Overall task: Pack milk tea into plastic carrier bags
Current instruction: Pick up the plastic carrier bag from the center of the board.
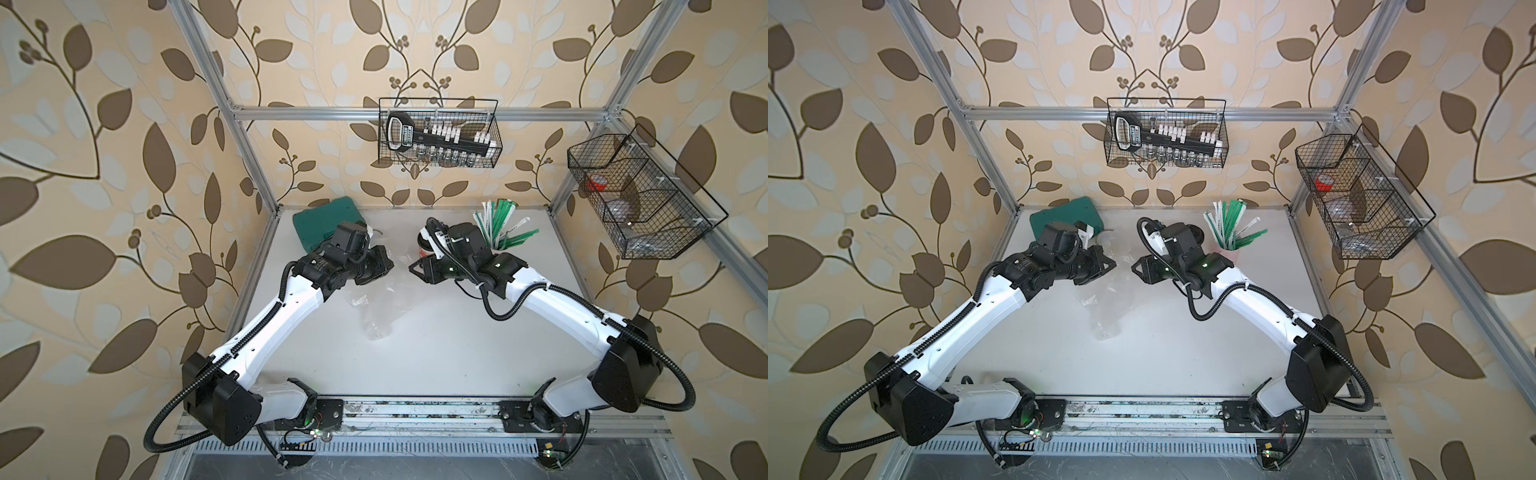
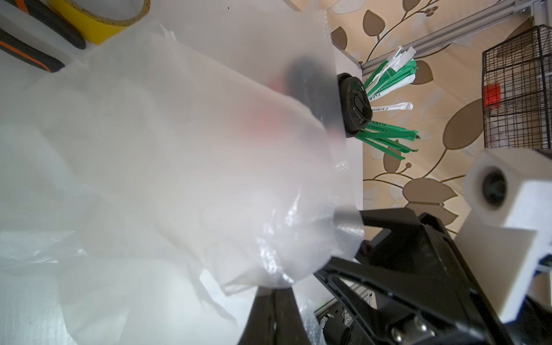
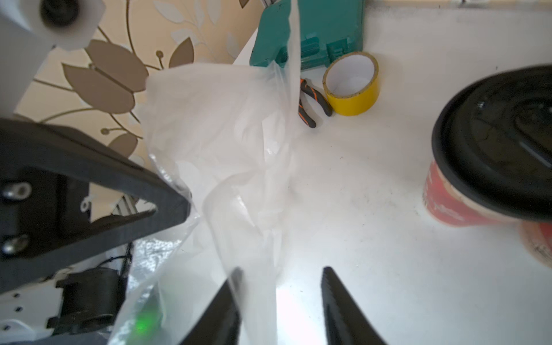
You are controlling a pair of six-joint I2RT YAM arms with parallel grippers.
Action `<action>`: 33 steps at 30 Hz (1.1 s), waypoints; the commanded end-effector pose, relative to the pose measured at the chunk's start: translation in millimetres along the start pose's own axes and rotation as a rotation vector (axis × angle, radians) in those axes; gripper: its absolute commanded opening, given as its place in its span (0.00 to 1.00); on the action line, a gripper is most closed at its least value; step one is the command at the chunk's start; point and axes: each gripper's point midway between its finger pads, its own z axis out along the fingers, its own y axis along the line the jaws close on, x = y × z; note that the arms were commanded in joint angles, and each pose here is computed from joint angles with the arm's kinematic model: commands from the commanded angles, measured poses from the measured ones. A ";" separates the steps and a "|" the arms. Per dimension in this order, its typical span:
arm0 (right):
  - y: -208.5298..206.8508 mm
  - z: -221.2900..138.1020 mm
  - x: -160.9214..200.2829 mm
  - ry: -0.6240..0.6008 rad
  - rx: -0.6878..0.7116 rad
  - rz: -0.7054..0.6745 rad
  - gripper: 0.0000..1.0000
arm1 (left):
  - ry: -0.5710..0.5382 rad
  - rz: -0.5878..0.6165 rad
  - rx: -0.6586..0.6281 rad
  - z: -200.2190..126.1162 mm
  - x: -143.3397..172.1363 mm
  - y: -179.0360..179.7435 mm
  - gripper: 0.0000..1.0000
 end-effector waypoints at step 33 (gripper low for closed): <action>-16.4 -43.3 -26.2 -0.038 0.250 -0.037 0.00 | -0.054 -0.036 0.212 -6.5 1.4 22.4 0.00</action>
